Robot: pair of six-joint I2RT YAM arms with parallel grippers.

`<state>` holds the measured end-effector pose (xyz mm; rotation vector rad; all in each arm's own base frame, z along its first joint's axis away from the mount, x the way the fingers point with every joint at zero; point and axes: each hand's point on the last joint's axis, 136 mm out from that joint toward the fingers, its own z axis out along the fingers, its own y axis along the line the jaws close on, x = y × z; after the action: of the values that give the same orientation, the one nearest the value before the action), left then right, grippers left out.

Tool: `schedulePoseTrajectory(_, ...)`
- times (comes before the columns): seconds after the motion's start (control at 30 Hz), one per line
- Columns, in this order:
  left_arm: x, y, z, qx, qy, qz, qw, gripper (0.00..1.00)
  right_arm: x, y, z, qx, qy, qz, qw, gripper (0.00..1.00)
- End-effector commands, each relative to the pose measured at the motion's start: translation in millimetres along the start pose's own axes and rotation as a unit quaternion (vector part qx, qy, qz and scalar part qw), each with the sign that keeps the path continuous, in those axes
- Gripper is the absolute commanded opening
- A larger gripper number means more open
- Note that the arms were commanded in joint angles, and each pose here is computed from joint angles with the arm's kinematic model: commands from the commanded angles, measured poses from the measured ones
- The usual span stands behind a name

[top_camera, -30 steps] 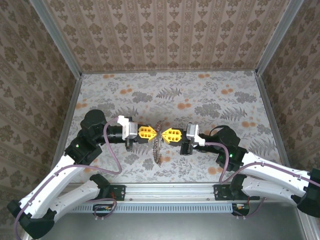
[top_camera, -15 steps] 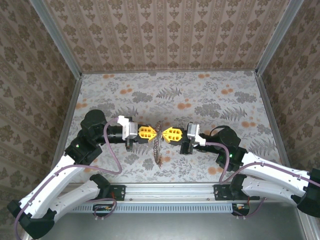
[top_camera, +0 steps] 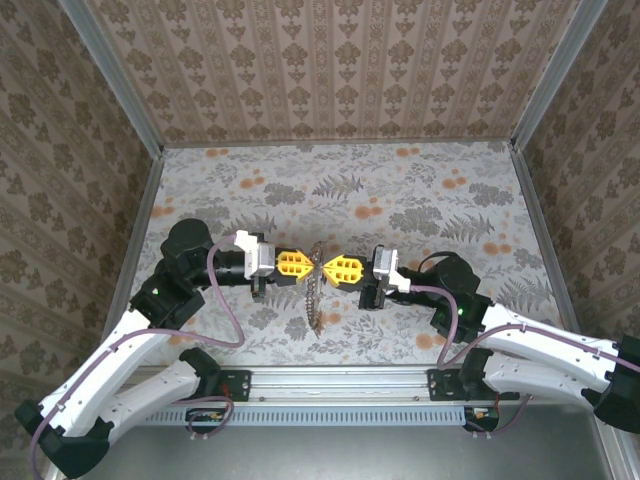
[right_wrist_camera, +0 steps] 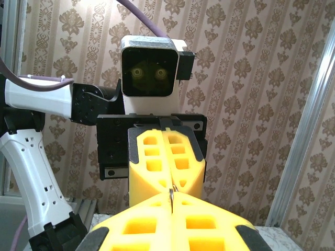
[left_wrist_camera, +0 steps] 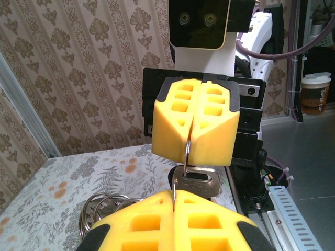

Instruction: Put the keys on the keyring

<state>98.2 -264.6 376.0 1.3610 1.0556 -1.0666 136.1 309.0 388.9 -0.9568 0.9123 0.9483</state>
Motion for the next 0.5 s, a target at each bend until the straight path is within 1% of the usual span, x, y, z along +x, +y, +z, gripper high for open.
schedulePoseTrajectory(0.0, -11.8, -1.2, -2.5, 0.003, -0.021, 0.019, 1.0, 0.0, -7.6, -1.7, 1.4, 0.006, -0.016, -0.007, 1.0, 0.0)
schedulePoseTrajectory(0.47, -11.2, -1.3, -2.4, 0.003, -0.02, 0.018, 1.0, 0.0, -8.9, -5.2, 1.6, 0.015, -0.015, -0.011, 1.0, 0.0)
